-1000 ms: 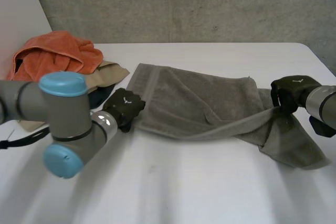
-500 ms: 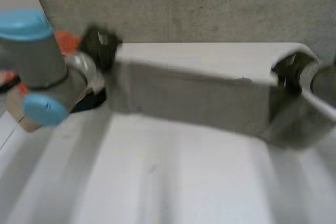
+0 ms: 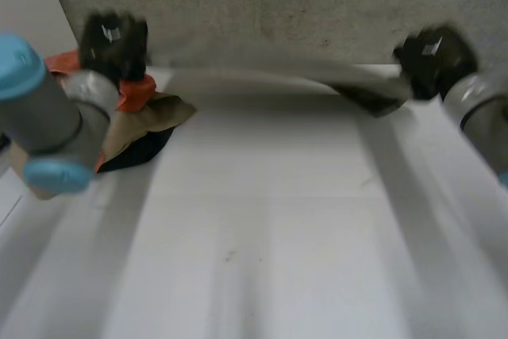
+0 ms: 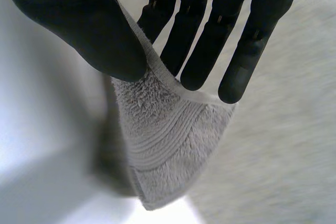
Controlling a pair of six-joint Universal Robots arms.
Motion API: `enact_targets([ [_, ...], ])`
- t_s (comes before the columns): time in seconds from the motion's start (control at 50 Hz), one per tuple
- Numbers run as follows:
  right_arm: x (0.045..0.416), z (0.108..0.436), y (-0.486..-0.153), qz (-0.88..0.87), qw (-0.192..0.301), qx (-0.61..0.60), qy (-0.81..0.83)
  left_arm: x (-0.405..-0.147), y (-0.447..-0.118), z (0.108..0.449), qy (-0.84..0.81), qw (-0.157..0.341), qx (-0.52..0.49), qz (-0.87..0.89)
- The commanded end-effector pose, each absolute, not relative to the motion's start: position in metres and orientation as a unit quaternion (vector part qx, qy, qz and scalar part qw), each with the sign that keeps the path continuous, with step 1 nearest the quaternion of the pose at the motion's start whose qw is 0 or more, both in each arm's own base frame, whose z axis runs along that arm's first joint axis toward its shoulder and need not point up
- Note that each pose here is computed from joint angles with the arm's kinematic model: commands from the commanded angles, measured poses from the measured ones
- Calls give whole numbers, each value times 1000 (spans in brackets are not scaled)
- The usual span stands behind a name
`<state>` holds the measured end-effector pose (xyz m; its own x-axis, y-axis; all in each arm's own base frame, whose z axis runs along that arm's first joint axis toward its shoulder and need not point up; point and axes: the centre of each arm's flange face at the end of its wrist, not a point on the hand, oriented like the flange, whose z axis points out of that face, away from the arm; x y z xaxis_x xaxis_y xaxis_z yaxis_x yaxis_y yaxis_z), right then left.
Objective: Fold the laundry.
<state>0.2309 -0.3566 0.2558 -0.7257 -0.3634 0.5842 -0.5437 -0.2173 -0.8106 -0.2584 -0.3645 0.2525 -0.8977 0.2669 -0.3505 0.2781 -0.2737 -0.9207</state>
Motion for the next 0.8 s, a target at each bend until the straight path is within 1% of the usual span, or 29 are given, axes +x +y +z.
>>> enact_targets([
  [0.02,229,164,-334,589,19,400,-702,-253,-332,168,672,-18,272,-688],
  [0.08,227,140,-329,559,9,404,-724,-250,-324,152,681,-21,285,-674],
  [0.14,225,137,-327,547,4,399,-736,-246,-322,149,685,-16,289,-669],
  [0.18,224,143,-328,548,3,392,-739,-245,-321,150,684,-14,290,-669],
  [0.24,217,160,-331,553,-5,355,-754,-241,-322,158,680,-10,285,-676],
  [0.28,210,176,-334,559,-20,319,-766,-238,-323,163,678,-8,282,-679],
  [0.36,191,196,-341,555,-45,246,-793,-233,-322,173,676,-4,277,-683],
  [0.42,182,199,-344,534,-57,218,-814,-230,-323,176,676,-1,274,-684],
  [0.46,175,199,-346,511,-53,217,-830,-227,-324,180,676,1,270,-686],
  [0.5,169,195,-346,493,-44,224,-839,-225,-324,182,676,1,267,-687],
  [0.6,156,174,-343,444,-11,283,-850,-224,-326,185,674,1,266,-689],
  [0.76,158,141,-350,478,-3,318,-819,-223,-327,185,673,0,265,-690],
  [0.8,158,137,-352,489,3,320,-811,-224,-327,185,674,0,265,-690],
])
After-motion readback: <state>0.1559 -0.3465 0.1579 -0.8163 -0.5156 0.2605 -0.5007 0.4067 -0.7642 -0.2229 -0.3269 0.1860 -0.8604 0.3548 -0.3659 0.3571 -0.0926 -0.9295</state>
